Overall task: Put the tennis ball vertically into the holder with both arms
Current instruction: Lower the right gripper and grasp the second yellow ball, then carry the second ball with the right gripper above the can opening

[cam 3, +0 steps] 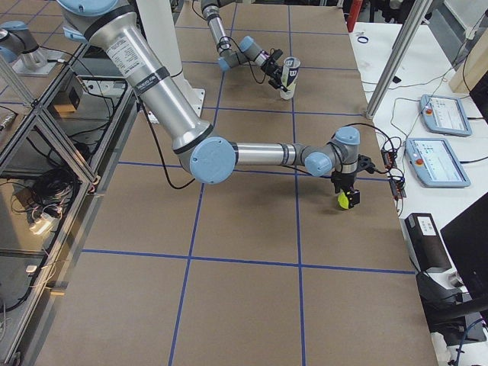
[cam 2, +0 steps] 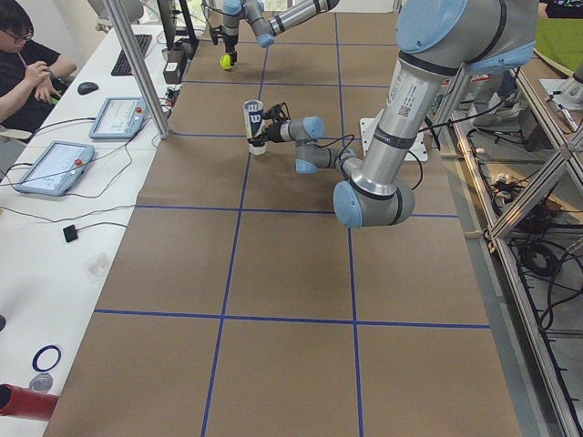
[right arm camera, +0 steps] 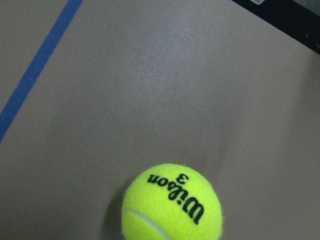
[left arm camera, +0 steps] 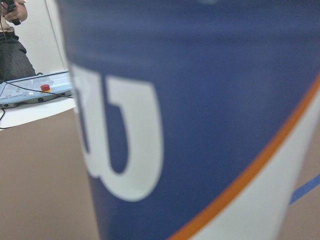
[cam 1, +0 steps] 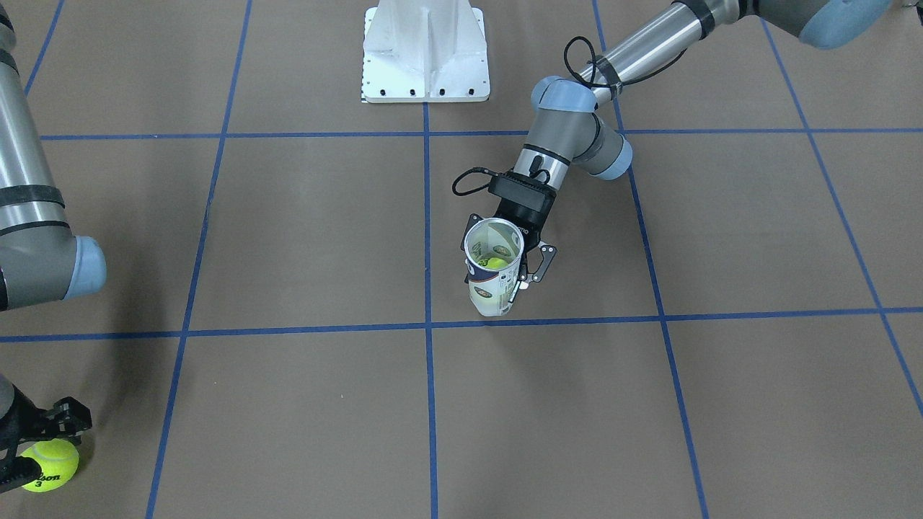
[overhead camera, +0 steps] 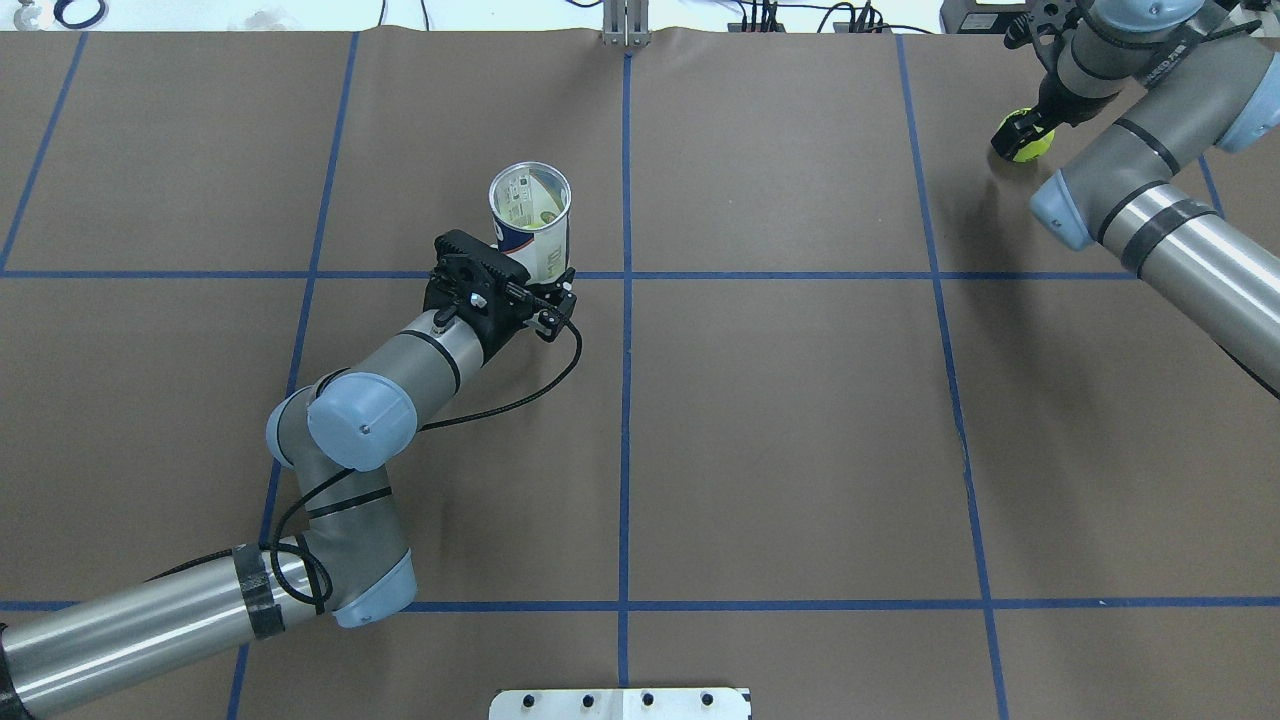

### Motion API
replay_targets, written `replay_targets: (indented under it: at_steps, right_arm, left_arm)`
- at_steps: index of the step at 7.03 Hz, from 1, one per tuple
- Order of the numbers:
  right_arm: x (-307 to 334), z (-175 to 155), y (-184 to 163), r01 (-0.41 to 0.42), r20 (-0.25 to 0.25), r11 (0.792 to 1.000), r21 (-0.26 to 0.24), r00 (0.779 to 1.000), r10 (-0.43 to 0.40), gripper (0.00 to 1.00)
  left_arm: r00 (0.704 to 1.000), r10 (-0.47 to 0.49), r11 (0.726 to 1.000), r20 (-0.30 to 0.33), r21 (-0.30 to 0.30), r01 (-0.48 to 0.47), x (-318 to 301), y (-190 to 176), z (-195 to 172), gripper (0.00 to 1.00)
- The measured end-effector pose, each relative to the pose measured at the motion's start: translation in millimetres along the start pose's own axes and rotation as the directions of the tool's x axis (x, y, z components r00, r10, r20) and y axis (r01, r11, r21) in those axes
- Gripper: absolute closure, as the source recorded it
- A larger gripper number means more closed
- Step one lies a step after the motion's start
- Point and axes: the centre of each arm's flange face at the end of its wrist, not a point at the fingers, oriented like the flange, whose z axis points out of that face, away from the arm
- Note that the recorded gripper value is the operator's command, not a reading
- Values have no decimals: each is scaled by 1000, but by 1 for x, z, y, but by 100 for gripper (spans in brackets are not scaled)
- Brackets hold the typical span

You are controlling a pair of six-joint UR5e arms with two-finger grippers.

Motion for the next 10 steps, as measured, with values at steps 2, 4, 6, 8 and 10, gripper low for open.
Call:
replay_targets:
  at_steps: [2,4,6,8,10]
  right_arm:
    - [-2,-1,-6,0,1,1000,0,1000,0,100]
    - [-3,-12,-15,-1,11,1000,16,1000,0,100]
    - [2,-64,-52,-35,98,998,48,995,30,100]
    - [-34,-163,-92,-150,228,988,31,964,139,100]
    - [-123,-257,-112,-313,411,948,-46,859,304,100]
  left_arm:
    - [1000,0,1000,1,0,0,0,0,0,23]
    - [1000,0,1000,1,0,0,0,0,0,23]
    - [1000,0,1000,1,0,0,-1,0,0,23]
    - [1000,0,1000,1,0,0,-1,0,0,23]
    - [1000,0,1000,0,0,0,0,0,0,23]
